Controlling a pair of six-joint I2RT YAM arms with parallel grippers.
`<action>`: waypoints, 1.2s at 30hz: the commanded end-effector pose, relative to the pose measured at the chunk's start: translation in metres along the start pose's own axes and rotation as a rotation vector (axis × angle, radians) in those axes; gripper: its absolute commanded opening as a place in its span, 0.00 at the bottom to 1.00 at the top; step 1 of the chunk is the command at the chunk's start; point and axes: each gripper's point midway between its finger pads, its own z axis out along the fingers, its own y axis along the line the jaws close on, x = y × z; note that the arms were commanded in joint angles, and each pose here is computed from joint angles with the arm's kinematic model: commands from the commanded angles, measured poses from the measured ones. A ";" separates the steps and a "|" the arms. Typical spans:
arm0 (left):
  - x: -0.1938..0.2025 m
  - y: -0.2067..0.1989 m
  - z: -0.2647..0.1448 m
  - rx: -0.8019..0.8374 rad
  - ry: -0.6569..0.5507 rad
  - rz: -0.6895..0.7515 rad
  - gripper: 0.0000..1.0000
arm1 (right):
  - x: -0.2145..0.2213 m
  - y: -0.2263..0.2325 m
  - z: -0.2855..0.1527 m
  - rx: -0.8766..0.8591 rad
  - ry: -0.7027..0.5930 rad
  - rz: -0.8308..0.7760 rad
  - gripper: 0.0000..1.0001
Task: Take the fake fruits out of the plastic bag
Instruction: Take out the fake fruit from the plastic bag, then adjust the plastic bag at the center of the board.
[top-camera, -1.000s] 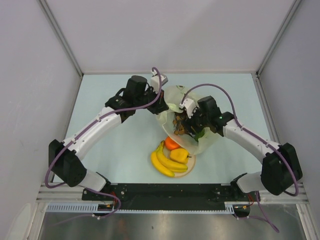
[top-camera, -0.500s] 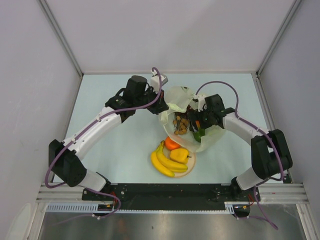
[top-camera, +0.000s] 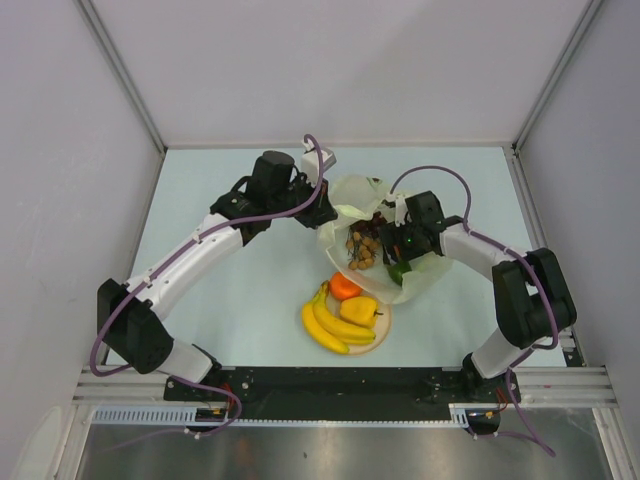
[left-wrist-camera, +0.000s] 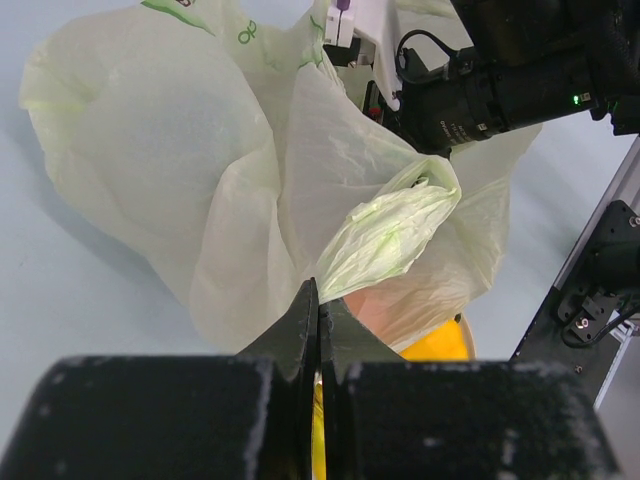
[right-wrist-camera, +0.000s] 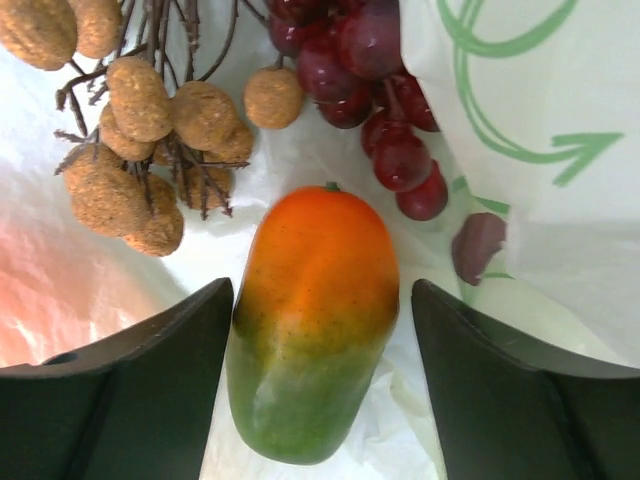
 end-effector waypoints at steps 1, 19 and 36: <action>-0.011 -0.007 0.000 0.029 -0.044 0.006 0.00 | -0.007 -0.007 -0.002 0.026 -0.026 -0.051 0.70; -0.012 -0.007 0.005 0.039 -0.031 -0.008 0.00 | -0.025 0.086 -0.125 -0.317 -0.265 -0.543 0.39; -0.135 0.023 0.073 -0.001 -0.178 0.143 0.00 | 0.053 0.163 -0.191 -0.579 -0.384 -1.266 0.37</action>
